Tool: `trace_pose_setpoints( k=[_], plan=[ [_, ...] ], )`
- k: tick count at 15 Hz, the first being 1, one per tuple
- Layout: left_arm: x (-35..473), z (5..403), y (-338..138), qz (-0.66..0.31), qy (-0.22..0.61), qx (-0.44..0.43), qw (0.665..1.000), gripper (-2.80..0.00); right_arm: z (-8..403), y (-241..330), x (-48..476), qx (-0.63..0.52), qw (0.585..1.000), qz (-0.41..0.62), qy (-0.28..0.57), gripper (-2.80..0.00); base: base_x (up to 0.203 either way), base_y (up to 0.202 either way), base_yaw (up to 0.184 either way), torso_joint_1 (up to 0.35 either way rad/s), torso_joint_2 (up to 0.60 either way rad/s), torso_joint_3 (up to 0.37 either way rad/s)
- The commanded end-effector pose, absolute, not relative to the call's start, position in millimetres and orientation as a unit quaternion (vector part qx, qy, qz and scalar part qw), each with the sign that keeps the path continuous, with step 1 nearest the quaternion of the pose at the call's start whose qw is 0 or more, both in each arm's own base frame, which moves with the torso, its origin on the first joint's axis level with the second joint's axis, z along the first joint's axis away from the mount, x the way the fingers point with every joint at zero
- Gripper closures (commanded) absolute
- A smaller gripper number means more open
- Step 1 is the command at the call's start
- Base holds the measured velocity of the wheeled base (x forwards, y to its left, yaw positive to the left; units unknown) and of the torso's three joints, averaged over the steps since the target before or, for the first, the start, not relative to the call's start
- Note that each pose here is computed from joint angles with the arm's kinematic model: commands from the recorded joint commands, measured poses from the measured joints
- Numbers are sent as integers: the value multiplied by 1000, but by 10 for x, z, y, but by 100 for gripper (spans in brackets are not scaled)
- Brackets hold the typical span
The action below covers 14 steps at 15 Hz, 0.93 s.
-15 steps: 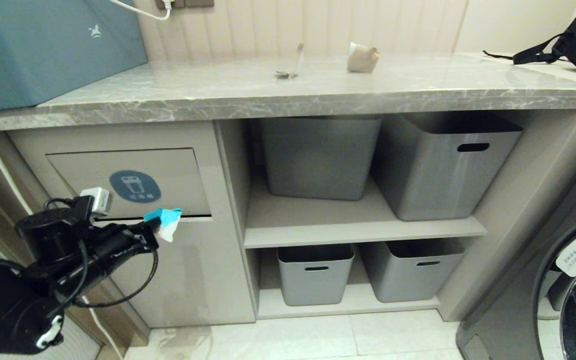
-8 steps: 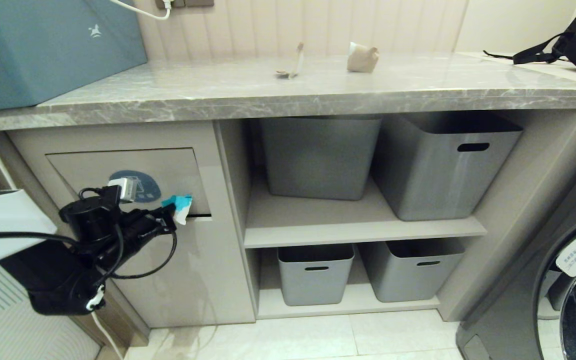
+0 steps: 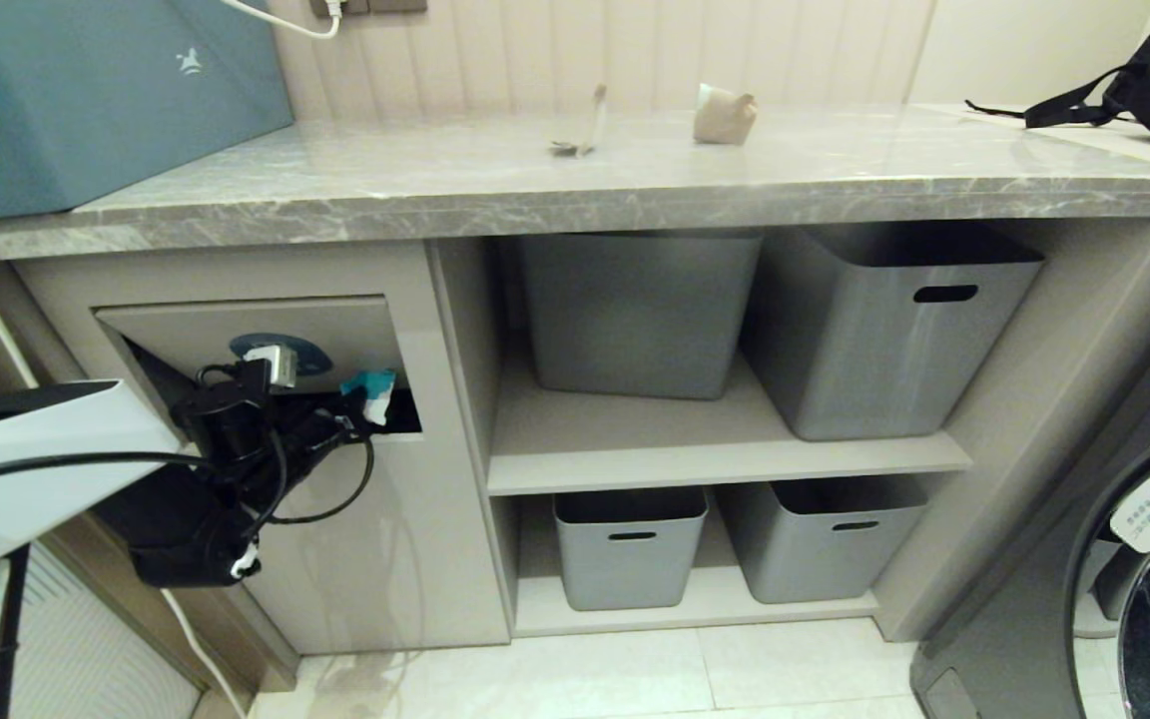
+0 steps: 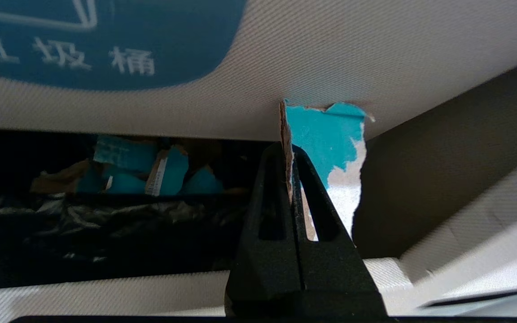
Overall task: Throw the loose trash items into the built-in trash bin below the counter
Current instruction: Put the garbage in the trash can
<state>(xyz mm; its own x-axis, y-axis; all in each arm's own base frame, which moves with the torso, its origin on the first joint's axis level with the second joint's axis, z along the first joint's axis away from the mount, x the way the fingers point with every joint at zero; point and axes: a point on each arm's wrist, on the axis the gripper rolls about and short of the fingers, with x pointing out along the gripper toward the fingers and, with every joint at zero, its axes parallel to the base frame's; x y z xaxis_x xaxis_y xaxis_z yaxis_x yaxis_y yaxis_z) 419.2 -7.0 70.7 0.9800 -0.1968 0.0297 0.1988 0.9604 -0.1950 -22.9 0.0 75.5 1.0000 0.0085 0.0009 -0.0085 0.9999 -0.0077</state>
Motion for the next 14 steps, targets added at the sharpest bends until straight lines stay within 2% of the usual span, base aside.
trace_pose_setpoints(
  k=[1,10,11,14],
  plan=[
    [4227,650,-69,-100,-4,-101,990,0,755,0,-228,-4,1000,5,0,0,0,0,0,0,0,0],
    [4427,662,134,-79,-32,-111,990,0,755,0,-228,-4,1000,5,0,0,0,0,0,0,0,0],
    [4431,658,134,-79,-32,-111,990,-280,755,0,-228,-4,1000,5,0,0,0,0,0,0,0,0],
    [4467,657,136,-79,-37,-111,990,-280,759,0,-229,-4,1000,5,-1,0,0,0,0,0,0,0]
  ],
)
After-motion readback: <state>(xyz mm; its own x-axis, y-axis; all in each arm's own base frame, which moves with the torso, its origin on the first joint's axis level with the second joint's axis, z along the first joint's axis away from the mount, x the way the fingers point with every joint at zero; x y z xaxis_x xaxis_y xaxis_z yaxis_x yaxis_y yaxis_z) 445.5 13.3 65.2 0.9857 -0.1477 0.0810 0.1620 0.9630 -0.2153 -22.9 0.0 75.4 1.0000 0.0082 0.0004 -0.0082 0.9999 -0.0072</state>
